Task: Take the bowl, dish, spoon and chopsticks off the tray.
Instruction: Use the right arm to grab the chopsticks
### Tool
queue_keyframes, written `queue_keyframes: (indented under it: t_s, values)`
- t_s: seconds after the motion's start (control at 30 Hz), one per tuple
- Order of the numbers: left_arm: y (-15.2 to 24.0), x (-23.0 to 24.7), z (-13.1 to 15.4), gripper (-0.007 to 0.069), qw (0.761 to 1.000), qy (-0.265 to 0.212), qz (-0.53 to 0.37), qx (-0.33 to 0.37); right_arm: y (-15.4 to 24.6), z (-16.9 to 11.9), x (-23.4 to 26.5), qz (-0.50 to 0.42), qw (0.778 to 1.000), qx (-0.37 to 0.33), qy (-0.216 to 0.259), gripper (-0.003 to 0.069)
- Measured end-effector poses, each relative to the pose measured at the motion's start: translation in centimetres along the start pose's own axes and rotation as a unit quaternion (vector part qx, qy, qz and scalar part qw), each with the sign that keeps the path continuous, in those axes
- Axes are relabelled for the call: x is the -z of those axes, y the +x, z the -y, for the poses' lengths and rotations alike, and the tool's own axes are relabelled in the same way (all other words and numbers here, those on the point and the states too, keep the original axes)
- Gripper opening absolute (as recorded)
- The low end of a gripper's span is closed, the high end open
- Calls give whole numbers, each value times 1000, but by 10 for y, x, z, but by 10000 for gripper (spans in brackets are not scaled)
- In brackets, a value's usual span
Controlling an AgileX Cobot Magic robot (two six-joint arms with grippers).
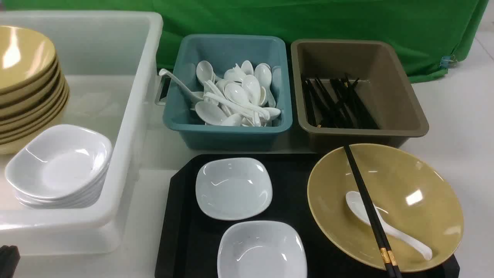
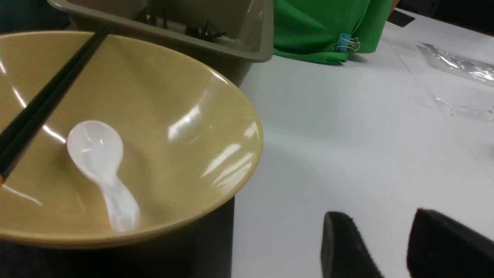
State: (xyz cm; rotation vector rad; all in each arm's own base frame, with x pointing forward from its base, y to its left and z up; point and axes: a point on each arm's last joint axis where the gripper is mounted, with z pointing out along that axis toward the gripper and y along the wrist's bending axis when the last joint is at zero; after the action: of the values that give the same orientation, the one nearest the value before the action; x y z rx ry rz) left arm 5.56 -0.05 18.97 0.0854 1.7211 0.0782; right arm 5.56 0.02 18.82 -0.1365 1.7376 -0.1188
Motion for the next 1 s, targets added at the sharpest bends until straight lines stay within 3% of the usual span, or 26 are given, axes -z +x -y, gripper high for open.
queue_keyframes:
  t_s: [0.3,0.4,0.47,0.57,0.77,0.93,1.0]
  values:
    - [-1,0,-1,3,1000,-3,4,-12,0,0,0,0,1000,0,0,246]
    - [-7,0,0,3,998,0,38,50,0,0,0,0,1000,0,0,246]
    - [-15,1,-2,3,983,5,86,159,0,0,0,0,1000,0,0,246]
    - [-23,3,-5,3,955,6,133,265,0,0,0,0,1000,0,0,246]
    - [-34,8,-13,3,932,-9,205,300,0,0,0,0,1000,0,0,246]
    - [-46,15,-21,3,887,-11,288,360,-2,0,0,13,1000,0,3,246]
    - [-56,24,-25,3,856,-5,361,371,-3,1,0,17,1000,0,3,246]
